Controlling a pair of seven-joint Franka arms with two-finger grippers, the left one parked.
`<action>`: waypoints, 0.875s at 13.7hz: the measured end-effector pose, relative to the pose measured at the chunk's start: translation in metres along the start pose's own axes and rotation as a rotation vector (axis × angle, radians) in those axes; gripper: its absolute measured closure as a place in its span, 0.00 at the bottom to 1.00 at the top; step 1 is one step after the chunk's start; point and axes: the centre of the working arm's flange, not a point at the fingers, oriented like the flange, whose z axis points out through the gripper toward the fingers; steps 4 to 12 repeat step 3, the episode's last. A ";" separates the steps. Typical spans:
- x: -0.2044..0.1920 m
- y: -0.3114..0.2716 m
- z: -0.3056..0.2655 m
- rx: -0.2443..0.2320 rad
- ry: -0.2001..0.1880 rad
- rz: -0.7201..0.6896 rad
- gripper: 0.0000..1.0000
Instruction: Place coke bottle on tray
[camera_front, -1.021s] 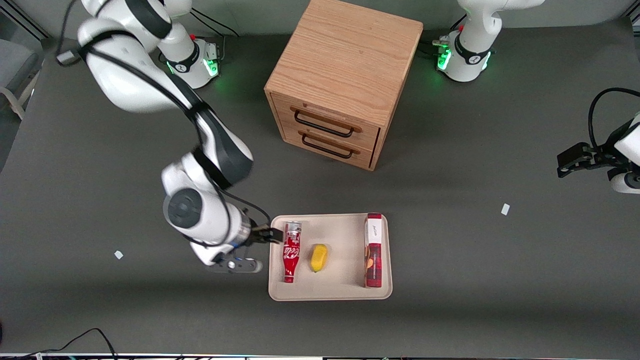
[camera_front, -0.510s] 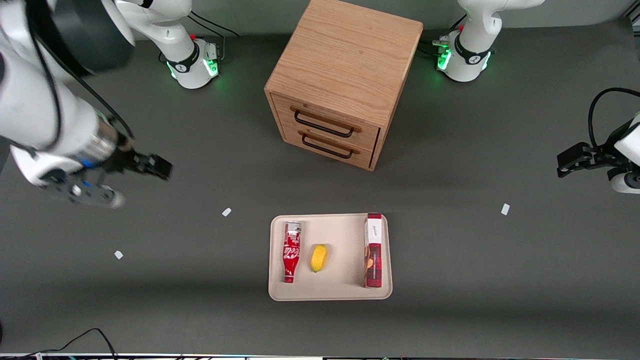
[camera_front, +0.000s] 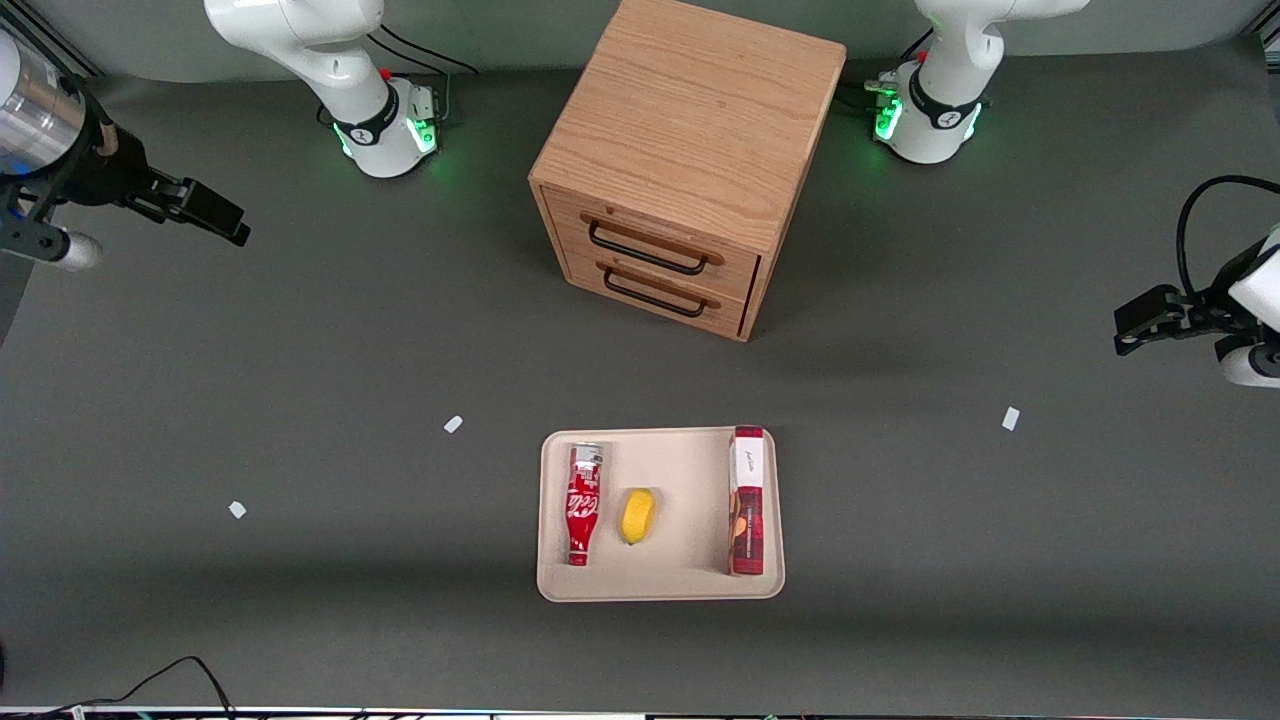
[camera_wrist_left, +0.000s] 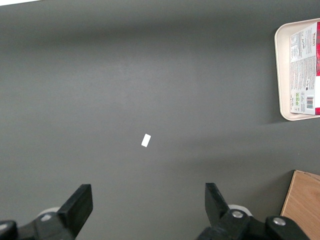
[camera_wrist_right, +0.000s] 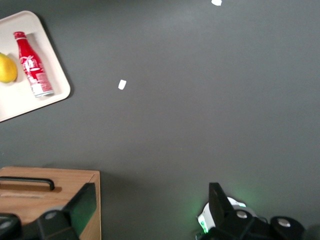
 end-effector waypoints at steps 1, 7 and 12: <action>-0.011 0.006 0.008 0.001 0.004 0.002 0.00; -0.021 0.009 0.008 0.009 0.023 0.002 0.00; -0.021 0.009 0.008 0.009 0.023 0.002 0.00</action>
